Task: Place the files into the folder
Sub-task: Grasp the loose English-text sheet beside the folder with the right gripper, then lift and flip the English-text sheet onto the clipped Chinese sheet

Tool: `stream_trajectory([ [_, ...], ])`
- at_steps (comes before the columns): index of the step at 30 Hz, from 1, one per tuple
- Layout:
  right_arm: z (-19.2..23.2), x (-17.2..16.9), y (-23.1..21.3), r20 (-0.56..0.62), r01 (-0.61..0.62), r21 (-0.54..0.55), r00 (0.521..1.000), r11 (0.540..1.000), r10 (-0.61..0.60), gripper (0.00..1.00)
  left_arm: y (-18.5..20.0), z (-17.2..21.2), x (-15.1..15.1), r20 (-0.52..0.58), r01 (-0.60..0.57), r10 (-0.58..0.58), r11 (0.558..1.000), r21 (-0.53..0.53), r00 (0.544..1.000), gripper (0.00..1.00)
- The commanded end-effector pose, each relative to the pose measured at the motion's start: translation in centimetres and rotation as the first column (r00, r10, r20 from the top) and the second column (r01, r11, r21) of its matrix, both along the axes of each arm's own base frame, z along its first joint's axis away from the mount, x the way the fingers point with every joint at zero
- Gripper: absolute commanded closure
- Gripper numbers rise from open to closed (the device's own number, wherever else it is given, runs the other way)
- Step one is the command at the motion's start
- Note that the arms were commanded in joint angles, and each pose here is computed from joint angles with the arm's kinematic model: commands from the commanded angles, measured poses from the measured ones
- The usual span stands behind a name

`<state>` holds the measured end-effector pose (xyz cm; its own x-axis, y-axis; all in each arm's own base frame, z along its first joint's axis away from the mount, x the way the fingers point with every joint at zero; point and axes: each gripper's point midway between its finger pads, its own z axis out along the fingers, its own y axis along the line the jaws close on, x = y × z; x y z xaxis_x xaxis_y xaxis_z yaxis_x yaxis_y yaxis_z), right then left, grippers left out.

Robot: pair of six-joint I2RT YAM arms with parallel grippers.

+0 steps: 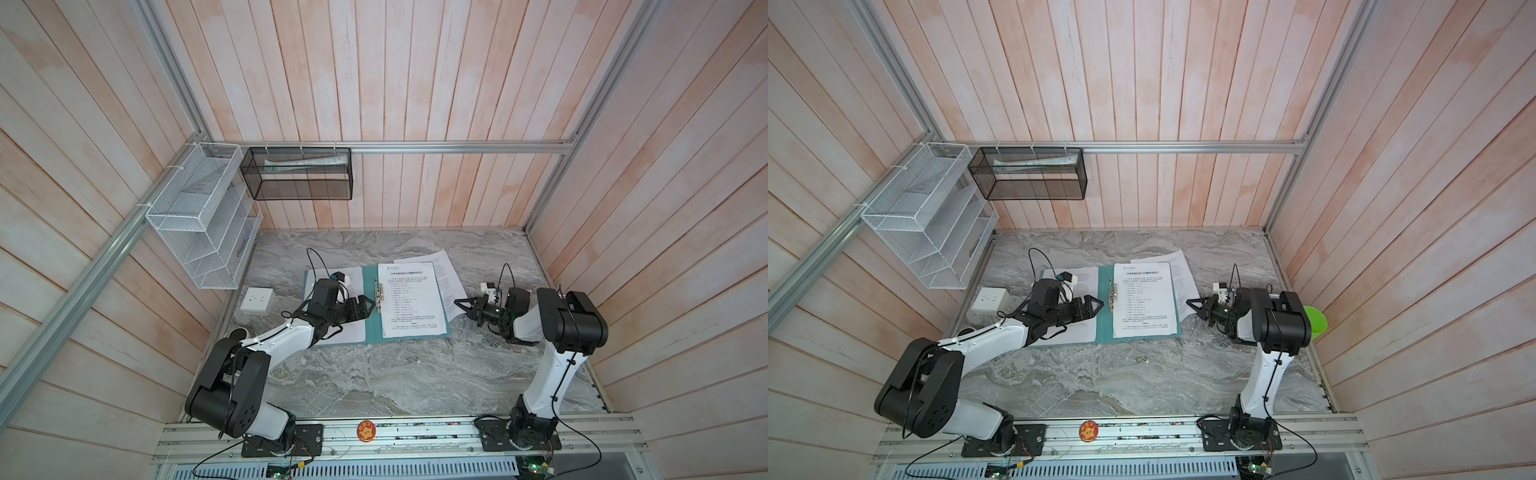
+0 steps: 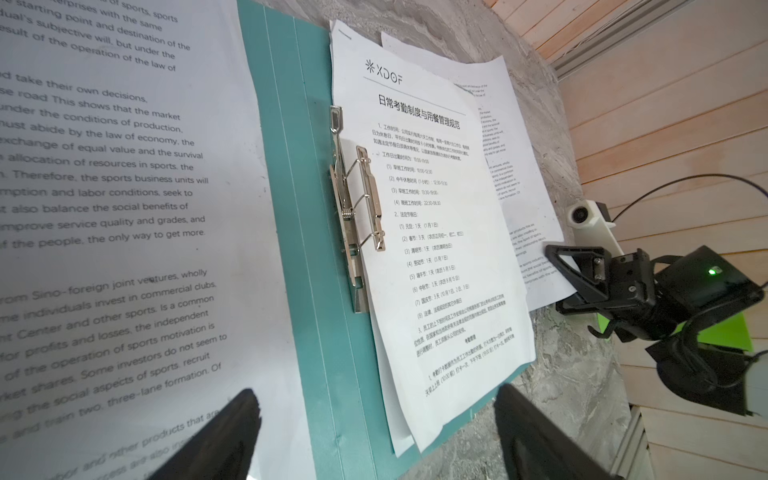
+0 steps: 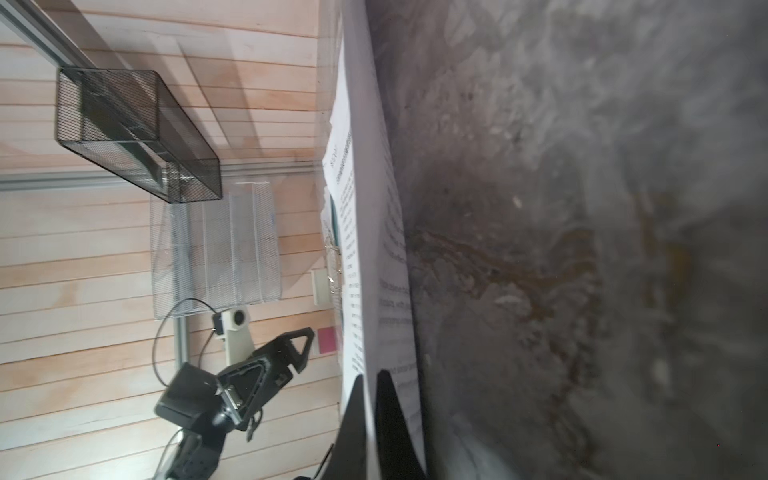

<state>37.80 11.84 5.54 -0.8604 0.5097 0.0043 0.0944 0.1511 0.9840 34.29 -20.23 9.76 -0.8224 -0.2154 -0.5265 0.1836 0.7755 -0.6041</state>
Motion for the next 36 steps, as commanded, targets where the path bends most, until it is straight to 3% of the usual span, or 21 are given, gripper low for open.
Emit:
stream_trajectory([
  [1, 6.4, 0.1, 1.1, 0.149, -0.050, 0.180, 0.989, 0.982, 0.023, 1.00, -0.2, 1.3, 0.7, 0.039, 0.003, -0.003, 1.000, 0.006, 0.999, 0.10],
  [12, 12.9, 1.7, 3.4, 0.296, -0.106, 0.210, 0.954, 0.972, 0.040, 1.00, 0.5, 1.2, 0.2, 0.042, -0.018, 0.017, 1.000, 0.020, 0.999, 0.10],
  [19, 16.4, 1.9, 2.5, 0.350, -0.046, 0.094, 0.937, 0.994, 0.010, 1.00, 0.6, 1.0, 0.0, 0.042, -0.020, 0.019, 1.000, 0.023, 0.999, 0.10],
  [26, 20.9, 2.3, 1.7, 0.415, 0.070, -0.105, 0.910, 0.992, -0.021, 1.00, 0.5, 0.9, 0.2, 0.046, -0.014, 0.013, 1.000, 0.026, 0.999, 0.10],
  [31, 22.6, 1.9, 2.7, 0.428, 0.044, -0.043, 0.904, 0.998, -0.021, 1.00, 0.5, 0.9, 0.1, 0.050, -0.017, 0.017, 1.000, 0.016, 0.999, 0.10],
  [36, 21.5, 1.6, 4.8, 0.392, -0.003, 0.019, 0.920, 1.000, -0.005, 1.00, 0.9, 0.9, -0.3, 0.050, -0.026, 0.025, 0.999, 0.022, 0.998, 0.10],
])
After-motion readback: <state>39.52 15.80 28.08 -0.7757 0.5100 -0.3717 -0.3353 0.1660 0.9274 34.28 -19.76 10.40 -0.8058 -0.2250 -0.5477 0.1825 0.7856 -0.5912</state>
